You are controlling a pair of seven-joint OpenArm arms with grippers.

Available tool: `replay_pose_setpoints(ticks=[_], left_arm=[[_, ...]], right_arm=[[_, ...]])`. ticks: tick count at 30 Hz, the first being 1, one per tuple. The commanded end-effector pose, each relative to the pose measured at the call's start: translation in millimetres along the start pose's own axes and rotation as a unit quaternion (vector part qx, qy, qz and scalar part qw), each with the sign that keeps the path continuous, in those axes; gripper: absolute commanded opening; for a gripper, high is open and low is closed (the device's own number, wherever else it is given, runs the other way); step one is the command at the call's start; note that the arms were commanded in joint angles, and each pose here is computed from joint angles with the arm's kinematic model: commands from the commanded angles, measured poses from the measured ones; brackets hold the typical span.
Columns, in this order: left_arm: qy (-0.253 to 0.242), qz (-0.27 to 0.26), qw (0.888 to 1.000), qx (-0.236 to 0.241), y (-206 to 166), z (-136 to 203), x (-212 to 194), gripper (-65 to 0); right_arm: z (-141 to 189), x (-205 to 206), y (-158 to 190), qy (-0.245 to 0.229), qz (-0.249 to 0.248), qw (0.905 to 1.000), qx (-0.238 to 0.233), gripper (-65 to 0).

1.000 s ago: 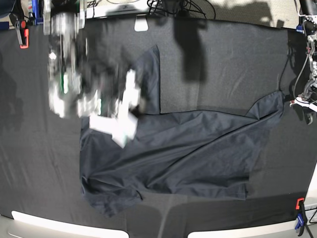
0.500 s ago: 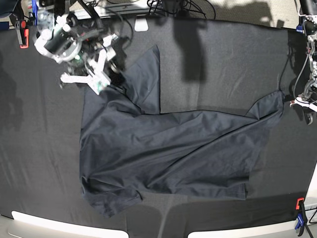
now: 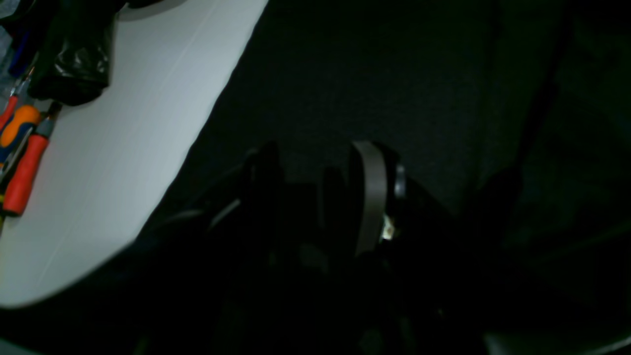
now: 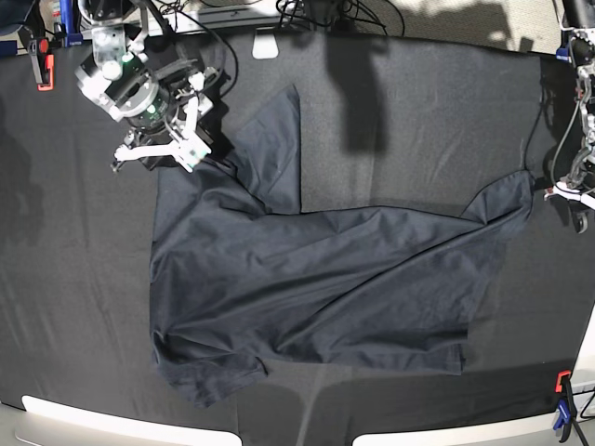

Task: Layout the t-shirt on the table in an organized manner, then fold the t-shirt properly
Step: 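Grasp the shirt corner with the right gripper and drag it outward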

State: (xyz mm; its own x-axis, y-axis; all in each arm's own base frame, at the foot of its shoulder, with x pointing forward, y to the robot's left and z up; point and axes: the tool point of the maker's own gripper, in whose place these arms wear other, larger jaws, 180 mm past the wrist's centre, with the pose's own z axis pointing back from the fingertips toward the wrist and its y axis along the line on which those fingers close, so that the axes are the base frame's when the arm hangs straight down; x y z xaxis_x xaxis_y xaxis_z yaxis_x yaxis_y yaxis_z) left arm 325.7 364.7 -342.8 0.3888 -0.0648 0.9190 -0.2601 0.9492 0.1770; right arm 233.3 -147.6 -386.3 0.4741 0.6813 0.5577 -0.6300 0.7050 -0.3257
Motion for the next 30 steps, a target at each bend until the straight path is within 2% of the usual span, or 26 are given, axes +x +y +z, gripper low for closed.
replay_pose_setpoints(ticks=[1,7,9,12,14,15,18,20,22,30], left_arm=[[-0.032,-0.006,0.999,0.007,8,-2,22,-44.0],[-0.031,-0.006,0.999,0.007,8,-2,22,-44.0],[-0.031,-0.006,0.999,0.007,8,-1,22,-44.0],[-0.022,-0.006,1.000,0.007,8,-2,19,-44.0],[-0.004,-0.010,1.000,-0.006,3,-2,12,-43.9],[0.009,-0.017,0.999,-0.031,-5,-2,8,-43.9],[0.050,-0.034,0.988,-0.144,-44,7,-9,-43.9],[0.073,-0.021,0.978,-0.193,-61,14,-16,-43.6],[0.083,-0.010,0.976,-0.202,-64,16,-19,-41.3],[0.133,0.000,0.965,-0.228,-72,24,-35,-41.3]], right_arm=[[-1,9,-12,-0.015,0.003,0.9998,-0.014,-36.6],[-16,2,-16,-0.001,0.000,1.0000,0.001,-38.2],[-17,-3,-11,0.007,-0.002,0.9999,0.008,-45.7],[-15,-19,-13,0.051,-0.009,0.9987,0.002,-65.0],[-14,-23,-17,0.059,-0.030,0.9978,-0.006,-65.0],[-13,-22,-18,0.056,-0.033,0.9979,-0.005,-65.0],[-13,-19,-20,0.045,-0.037,0.9983,0.000,-65.0],[-13,-18,-20,0.041,-0.035,0.9985,0.000,-65.0],[-13,-16,-20,0.038,-0.036,0.9987,0.000,-65.0],[-13,-12,-21,0.024,-0.035,0.9991,-0.001,-65.0]])
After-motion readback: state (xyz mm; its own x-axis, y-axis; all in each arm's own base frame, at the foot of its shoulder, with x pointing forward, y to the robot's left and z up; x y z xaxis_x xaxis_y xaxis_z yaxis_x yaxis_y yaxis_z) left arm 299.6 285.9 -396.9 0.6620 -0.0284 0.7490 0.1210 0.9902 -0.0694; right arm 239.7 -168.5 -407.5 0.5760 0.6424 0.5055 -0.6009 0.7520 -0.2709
